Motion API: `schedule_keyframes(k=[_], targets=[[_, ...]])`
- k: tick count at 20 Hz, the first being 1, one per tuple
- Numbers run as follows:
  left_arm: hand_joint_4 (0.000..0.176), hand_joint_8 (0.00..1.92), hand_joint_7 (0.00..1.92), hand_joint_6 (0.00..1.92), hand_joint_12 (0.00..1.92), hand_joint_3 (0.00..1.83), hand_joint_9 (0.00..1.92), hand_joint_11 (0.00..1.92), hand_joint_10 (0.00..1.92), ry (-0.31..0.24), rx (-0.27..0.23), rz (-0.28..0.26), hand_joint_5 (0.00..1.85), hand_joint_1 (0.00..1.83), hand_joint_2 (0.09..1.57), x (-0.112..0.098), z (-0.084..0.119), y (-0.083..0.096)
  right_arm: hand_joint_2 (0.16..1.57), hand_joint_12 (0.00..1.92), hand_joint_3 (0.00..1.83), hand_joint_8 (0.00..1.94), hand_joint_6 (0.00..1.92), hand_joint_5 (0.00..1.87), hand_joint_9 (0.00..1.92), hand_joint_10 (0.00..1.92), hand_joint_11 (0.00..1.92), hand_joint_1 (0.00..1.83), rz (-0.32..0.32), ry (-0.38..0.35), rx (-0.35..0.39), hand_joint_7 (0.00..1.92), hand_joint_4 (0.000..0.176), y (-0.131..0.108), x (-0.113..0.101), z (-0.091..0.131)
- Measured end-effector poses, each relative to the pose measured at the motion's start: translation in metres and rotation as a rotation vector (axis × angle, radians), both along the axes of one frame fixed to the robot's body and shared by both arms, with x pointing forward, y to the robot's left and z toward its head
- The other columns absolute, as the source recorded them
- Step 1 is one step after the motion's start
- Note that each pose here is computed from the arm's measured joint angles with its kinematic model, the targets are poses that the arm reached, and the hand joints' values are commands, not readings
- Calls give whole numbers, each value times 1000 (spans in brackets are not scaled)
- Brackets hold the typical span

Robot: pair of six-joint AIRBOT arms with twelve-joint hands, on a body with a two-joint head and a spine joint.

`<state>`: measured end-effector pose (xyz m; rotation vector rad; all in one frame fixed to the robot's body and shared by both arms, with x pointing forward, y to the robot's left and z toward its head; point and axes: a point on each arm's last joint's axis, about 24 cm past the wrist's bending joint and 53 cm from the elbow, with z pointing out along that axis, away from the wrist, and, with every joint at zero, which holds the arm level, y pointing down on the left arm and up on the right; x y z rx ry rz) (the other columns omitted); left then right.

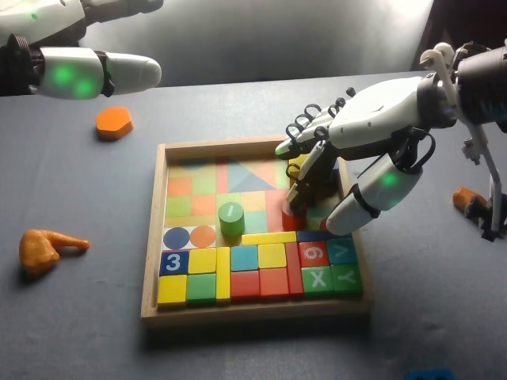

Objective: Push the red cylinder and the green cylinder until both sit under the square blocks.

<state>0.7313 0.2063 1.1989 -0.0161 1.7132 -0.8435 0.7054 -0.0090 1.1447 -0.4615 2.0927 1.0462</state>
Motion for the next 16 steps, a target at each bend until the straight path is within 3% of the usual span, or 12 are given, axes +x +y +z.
schedule_keyframes(k=[1,2,4,6,7,8,9,11,12,14,15,16], targets=[[95,3,69,0,210,0,44,0,3,0,0,0,103,0,1200,0,0,0,1100,0,0,7,14,623,0,0,0,375,-1,2,0,51,176,-1,0,0],[60,1,66,2,248,0,54,0,3,0,1,0,73,0,1188,0,0,0,1099,0,0,7,15,634,0,0,0,384,-2,4,1,56,176,-2,0,0],[49,1,49,2,159,0,43,0,1,0,0,0,36,0,1173,0,0,0,1104,0,2,1,6,623,0,0,0,338,-10,11,2,36,176,-6,1,0],[55,2,64,3,223,0,57,0,2,0,0,0,74,0,1152,0,0,0,1104,0,1,0,5,624,0,0,0,332,-14,15,-1,32,176,-8,1,-1],[72,2,67,8,233,0,63,0,4,1,1,0,89,0,1146,0,-1,0,1106,0,2,0,6,629,0,0,0,338,-17,17,-2,29,176,-10,1,-1],[76,0,49,8,235,0,50,0,0,1,1,0,93,0,1149,0,-1,0,1105,0,1,2,8,636,0,0,0,346,-19,18,-4,34,176,-12,1,-1],[69,3,54,13,237,0,53,0,2,1,3,1,106,0,1148,0,-1,1,1108,0,2,0,7,635,0,0,0,351,-25,22,-4,30,176,-15,2,-1],[77,5,66,9,221,0,52,0,1,0,2,3,115,0,1142,1,0,2,1106,0,1,2,12,653,0,0,0,386,-29,21,-8,36,174,-18,2,-1],[72,3,71,4,259,1,66,0,4,0,2,3,112,0,1151,1,0,2,1105,0,0,4,11,655,0,0,0,384,-28,20,-10,41,176,-19,2,-1],[85,1,60,4,252,0,65,0,2,0,2,3,122,0,1150,1,0,2,1106,0,0,6,10,656,0,0,0,378,-31,21,-10,47,176,-20,1,-1],[67,0,52,2,250,6,62,0,0,0,2,3,120,0,1163,1,0,2,1103,0,0,4,11,660,0,0,0,379,-32,22,-13,45,176,-22,1,-2],[64,0,51,3,266,3,62,0,0,1,2,3,127,0,1164,1,0,2,1105,0,0,1,10,660,0,0,0,383,-34,24,-13,38,176,-23,1,-2]])
